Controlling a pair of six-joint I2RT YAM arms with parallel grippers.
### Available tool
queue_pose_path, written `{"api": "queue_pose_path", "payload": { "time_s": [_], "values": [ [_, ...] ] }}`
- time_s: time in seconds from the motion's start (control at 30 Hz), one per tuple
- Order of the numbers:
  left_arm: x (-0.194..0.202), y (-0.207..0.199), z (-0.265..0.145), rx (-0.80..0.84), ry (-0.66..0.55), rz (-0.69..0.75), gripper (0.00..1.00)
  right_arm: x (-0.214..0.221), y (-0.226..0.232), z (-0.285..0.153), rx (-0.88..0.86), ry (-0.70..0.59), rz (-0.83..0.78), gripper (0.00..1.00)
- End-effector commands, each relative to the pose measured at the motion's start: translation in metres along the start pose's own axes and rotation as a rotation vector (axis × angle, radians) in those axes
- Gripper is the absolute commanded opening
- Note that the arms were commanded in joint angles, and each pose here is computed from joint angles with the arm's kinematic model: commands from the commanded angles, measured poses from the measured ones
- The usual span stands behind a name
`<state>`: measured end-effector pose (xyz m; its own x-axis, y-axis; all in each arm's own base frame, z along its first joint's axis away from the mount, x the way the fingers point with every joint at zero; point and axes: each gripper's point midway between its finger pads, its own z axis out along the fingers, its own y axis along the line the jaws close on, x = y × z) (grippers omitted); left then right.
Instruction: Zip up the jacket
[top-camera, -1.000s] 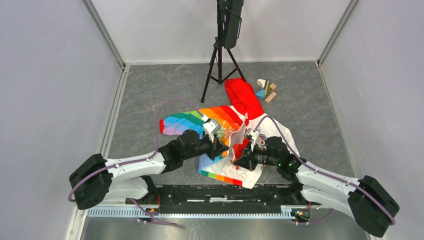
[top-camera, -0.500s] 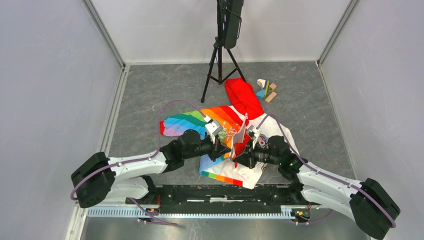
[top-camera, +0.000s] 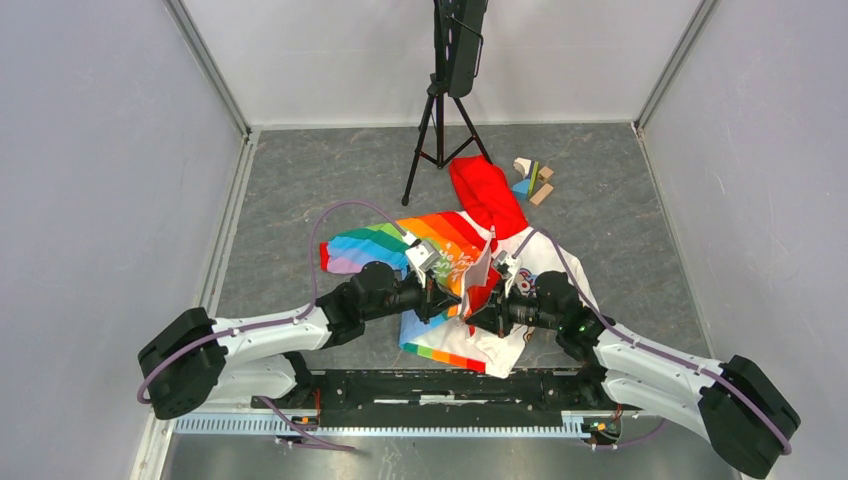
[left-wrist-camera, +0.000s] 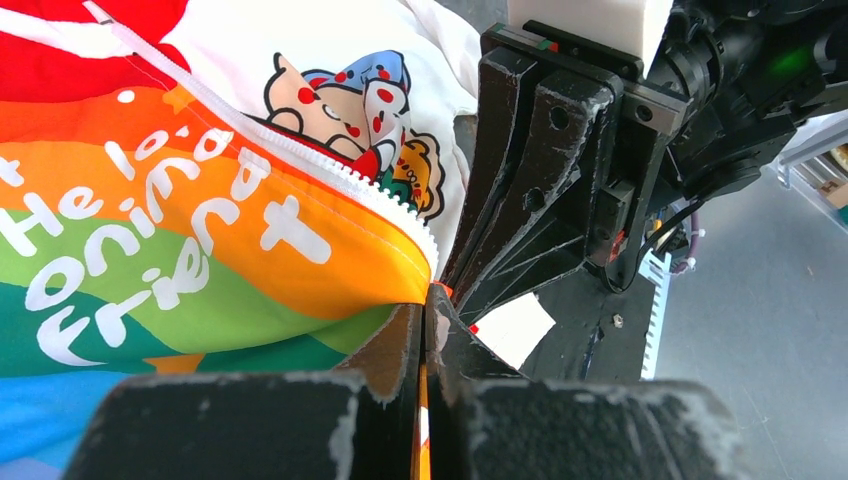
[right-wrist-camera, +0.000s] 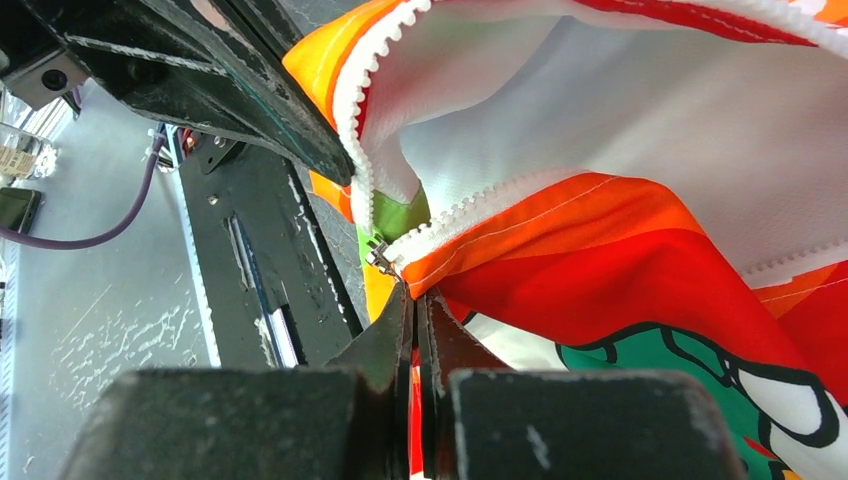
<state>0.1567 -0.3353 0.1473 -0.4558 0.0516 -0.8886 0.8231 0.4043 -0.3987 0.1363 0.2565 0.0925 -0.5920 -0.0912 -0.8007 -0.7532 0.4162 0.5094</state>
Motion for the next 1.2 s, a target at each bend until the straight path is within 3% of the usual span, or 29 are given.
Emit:
{"api": "queue_pose_path", "payload": {
  "time_s": [0.0,0.93,1.17],
  "values": [
    [-0.019,-0.011,0.001,0.046,-0.071,-0.016,0.02,-0.017,0.004,0.001,-0.015,-0.049,-0.024,0.00],
    [-0.018,-0.008,-0.002,0.027,-0.053,0.012,0.02,-0.022,0.020,-0.004,-0.082,-0.067,-0.001,0.00],
    [-0.016,-0.008,-0.003,0.024,-0.046,0.016,0.02,-0.016,0.016,0.000,-0.064,-0.025,0.121,0.00]
  ]
}}
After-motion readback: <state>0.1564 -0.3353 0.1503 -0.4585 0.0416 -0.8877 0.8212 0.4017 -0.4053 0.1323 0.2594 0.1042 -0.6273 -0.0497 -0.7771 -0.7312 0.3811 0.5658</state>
